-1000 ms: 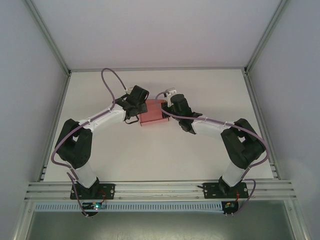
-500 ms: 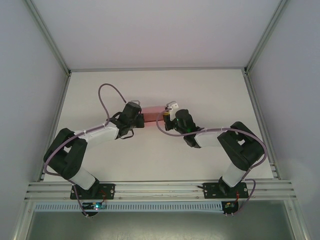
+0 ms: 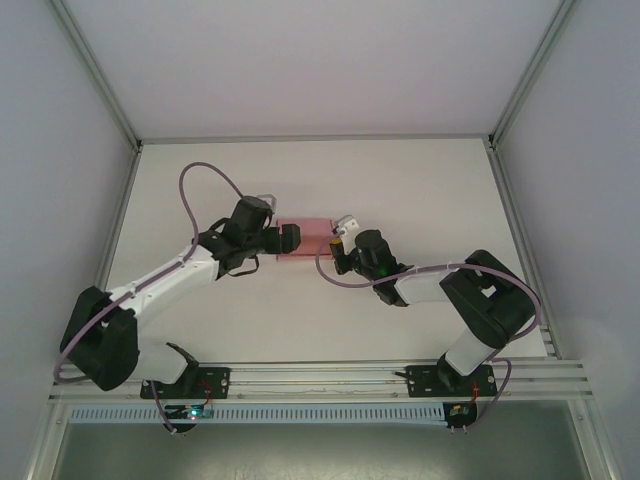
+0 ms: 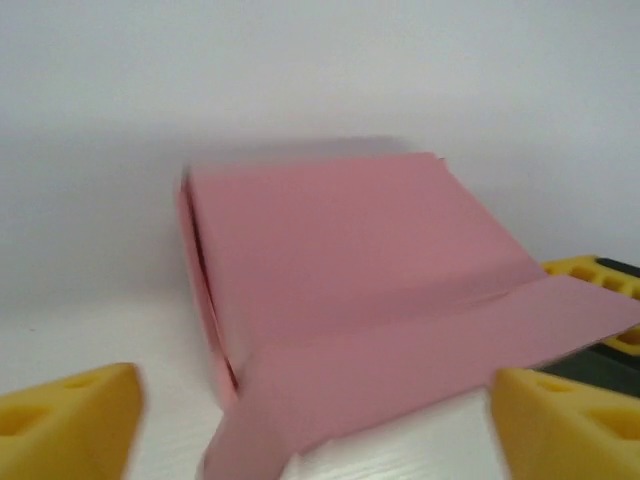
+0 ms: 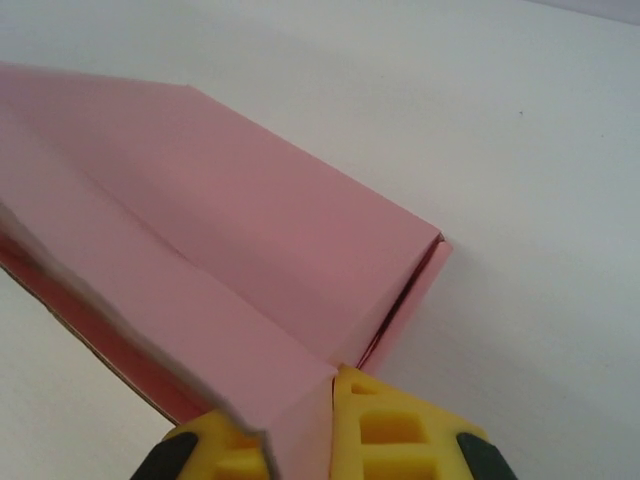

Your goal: Assemble paper box

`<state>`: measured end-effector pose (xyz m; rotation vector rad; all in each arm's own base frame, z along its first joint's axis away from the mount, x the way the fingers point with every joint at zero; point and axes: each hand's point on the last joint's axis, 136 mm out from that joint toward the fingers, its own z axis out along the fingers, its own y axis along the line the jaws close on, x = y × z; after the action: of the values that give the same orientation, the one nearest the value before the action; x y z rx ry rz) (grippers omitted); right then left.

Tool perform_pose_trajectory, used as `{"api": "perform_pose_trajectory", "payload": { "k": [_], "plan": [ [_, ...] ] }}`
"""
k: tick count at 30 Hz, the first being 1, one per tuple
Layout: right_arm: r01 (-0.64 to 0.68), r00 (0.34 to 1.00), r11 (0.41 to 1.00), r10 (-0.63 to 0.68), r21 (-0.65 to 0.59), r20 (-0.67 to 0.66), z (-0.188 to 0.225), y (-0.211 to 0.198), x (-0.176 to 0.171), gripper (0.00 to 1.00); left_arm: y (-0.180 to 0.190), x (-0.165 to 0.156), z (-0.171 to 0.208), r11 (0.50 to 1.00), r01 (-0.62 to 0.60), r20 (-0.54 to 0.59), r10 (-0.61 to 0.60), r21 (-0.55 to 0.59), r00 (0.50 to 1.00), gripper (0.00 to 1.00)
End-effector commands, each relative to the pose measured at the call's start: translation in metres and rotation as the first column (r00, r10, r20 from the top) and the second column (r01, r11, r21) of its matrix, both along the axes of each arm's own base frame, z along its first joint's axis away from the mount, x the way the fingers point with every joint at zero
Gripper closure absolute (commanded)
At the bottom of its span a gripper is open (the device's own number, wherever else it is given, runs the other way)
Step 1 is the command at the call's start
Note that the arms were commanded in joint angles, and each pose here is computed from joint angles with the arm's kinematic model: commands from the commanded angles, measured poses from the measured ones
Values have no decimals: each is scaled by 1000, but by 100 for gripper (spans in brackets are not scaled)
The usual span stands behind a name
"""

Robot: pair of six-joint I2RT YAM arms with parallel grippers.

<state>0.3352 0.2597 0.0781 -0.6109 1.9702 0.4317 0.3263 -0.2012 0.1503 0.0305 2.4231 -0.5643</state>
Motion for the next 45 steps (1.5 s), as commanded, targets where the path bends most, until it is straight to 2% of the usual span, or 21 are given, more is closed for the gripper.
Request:
{"api": "perform_pose_trajectory", "payload": {
  "k": [1,5,8,16,23,27,30,33,35,36,39,40,42,44,45],
  "plan": [
    [-73,996,995,70,-62,-63,-25,4,-20,100,15,-14,9,998,-39,-37,40,40,999,0],
    [-99,994,991,96,-88,-43,-24,7,-23,100,43,-2,16,975,-219,-51,221,46,974,0],
    [-75,996,992,71,-100,-46,-26,4,-21,100,52,10,0,952,-305,-117,305,17,945,0],
    [-101,994,986,93,-131,-61,-34,8,-28,100,47,19,-67,926,-363,-339,312,-100,888,0],
    [-123,991,987,116,-108,-70,-28,12,-35,98,37,21,-103,918,-369,-399,287,-144,871,9],
    [-167,986,983,165,-72,-26,-4,17,-39,84,34,17,-122,929,-350,-457,261,-120,850,24],
    [-178,984,983,178,-42,-13,12,14,-39,65,33,15,-132,929,-347,-475,252,-124,843,34],
    [-235,971,972,234,-15,-49,18,11,-49,56,32,14,-137,929,-349,-482,251,-126,840,37],
    [-265,962,964,264,-3,-68,22,5,-57,56,33,14,-138,928,-351,-484,252,-125,838,39],
    [-280,957,960,280,4,-76,23,-1,-62,53,34,14,-138,929,-349,-481,253,-121,839,41],
    [-282,955,959,280,-2,-98,25,-22,-73,36,34,13,-138,932,-341,-479,245,-123,843,43],
    [-247,964,969,248,24,-94,29,-30,-72,32,34,13,-139,933,-340,-478,245,-121,843,43],
    [-240,967,967,246,88,-61,40,-40,-78,21,33,14,-138,933,-336,-476,240,-127,846,45],
    [-196,980,973,198,124,-6,51,-50,-77,5,31,16,-138,934,-331,-476,232,-135,848,47],
    [-171,985,975,170,142,21,57,-53,-75,2,31,16,-138,935,-327,-476,227,-139,850,49]
  ]
}}
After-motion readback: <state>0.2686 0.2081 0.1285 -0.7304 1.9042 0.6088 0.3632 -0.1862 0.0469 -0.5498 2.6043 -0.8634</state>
